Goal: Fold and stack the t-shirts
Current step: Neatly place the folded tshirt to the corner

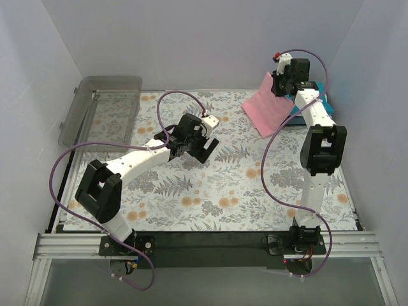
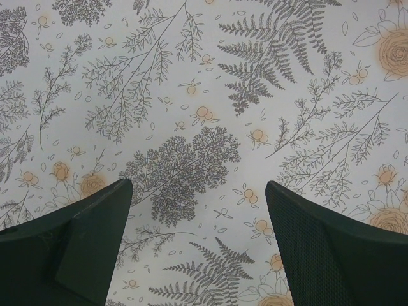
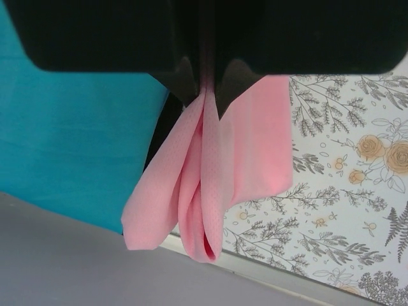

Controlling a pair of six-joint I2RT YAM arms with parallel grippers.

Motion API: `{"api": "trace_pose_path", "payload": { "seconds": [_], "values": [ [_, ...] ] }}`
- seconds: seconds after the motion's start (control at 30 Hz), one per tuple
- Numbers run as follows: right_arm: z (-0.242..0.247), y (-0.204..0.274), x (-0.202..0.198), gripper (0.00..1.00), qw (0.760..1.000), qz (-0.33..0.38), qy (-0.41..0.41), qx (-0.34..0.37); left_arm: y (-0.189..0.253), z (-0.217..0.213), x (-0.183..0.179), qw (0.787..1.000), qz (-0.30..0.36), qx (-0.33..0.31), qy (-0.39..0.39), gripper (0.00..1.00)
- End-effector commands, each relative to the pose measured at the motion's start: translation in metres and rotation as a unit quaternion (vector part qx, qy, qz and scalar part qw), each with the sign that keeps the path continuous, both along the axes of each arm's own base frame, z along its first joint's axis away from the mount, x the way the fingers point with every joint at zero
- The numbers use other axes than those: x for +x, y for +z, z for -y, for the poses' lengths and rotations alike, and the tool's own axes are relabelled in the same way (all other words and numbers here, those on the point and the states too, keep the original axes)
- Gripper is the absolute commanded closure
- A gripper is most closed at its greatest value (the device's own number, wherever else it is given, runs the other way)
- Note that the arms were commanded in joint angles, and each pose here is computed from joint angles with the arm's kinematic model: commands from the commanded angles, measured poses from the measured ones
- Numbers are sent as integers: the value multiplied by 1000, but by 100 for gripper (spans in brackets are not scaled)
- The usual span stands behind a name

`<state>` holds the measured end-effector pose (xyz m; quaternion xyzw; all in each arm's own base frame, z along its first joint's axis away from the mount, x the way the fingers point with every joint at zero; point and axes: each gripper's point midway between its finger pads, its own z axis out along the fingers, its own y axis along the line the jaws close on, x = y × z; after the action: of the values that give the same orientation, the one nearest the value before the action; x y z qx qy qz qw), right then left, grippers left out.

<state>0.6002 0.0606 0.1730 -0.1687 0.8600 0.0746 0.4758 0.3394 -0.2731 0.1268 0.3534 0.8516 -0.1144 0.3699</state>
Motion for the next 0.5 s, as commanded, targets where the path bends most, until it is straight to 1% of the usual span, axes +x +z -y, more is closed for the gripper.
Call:
{"api": "trace_pose_path", "payload": {
  "seconds": [0.0, 0.37, 0.47],
  "values": [
    [4, 46, 9, 99, 998, 51, 1, -25, 14, -3, -1, 1000, 12, -12, 8, 15],
    [3, 94, 5, 99, 996, 86, -4, -13, 18, 0, 1, 1000, 17, -20, 10, 15],
    [5, 104, 2, 99, 995, 95, -8, -16, 19, 6, -2, 999, 11, -34, -4, 15]
  ]
}}
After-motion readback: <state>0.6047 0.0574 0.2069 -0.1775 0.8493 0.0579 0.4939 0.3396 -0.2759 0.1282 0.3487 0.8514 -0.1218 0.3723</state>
